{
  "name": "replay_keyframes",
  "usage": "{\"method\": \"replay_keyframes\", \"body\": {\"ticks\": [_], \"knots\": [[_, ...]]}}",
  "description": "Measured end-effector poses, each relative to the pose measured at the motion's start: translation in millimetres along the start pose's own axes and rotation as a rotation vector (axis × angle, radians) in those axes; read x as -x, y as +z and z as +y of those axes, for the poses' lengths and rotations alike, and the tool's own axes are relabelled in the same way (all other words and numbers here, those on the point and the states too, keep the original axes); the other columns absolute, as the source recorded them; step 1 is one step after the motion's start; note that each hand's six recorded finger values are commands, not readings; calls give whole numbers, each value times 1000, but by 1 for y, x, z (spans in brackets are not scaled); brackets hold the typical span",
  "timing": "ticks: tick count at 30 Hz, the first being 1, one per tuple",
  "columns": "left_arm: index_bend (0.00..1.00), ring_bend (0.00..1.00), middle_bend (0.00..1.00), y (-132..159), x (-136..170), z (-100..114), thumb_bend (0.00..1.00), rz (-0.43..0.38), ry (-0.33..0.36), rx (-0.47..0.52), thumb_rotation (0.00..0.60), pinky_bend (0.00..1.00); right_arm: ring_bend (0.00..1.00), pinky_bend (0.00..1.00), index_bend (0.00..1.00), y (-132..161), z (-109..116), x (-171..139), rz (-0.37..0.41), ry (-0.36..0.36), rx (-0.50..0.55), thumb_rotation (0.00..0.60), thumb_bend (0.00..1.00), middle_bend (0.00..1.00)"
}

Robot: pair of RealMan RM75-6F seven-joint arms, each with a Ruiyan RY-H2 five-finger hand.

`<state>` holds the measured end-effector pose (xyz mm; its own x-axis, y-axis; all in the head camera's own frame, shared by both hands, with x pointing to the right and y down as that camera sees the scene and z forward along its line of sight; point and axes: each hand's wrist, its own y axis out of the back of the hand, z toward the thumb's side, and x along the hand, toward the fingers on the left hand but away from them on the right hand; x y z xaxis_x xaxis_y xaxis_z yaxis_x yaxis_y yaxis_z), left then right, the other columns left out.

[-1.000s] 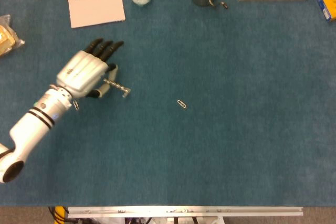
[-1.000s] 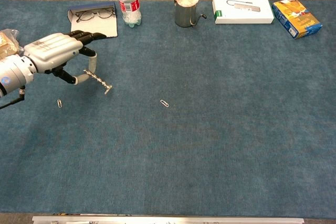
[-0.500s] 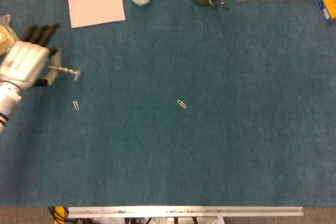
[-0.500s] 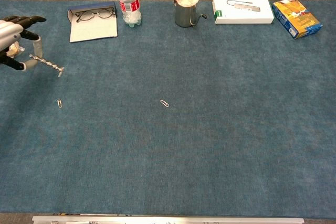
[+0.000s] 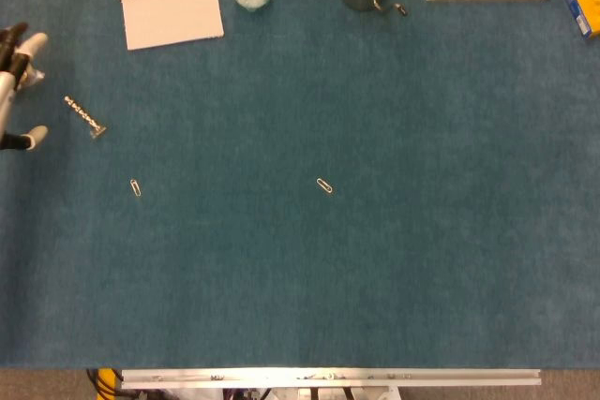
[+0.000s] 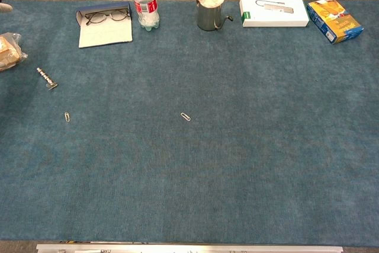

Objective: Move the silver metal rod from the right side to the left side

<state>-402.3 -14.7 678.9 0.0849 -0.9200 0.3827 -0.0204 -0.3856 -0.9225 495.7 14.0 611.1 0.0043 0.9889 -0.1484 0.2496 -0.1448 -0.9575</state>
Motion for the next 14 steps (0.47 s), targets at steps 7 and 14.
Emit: {"method": "replay_keyframes", "body": {"ticks": [7,14], "knots": [[207,0,0,-7,39,6,175,62,14,20,600,79,0,0,90,-3,2,-9,3,1,5,600,0,7],[253,0,13,-17,97,7,175,167,-22,-5,600,79,0,0,90,-2,2,-20,8,0,16,600,0,7]]}}
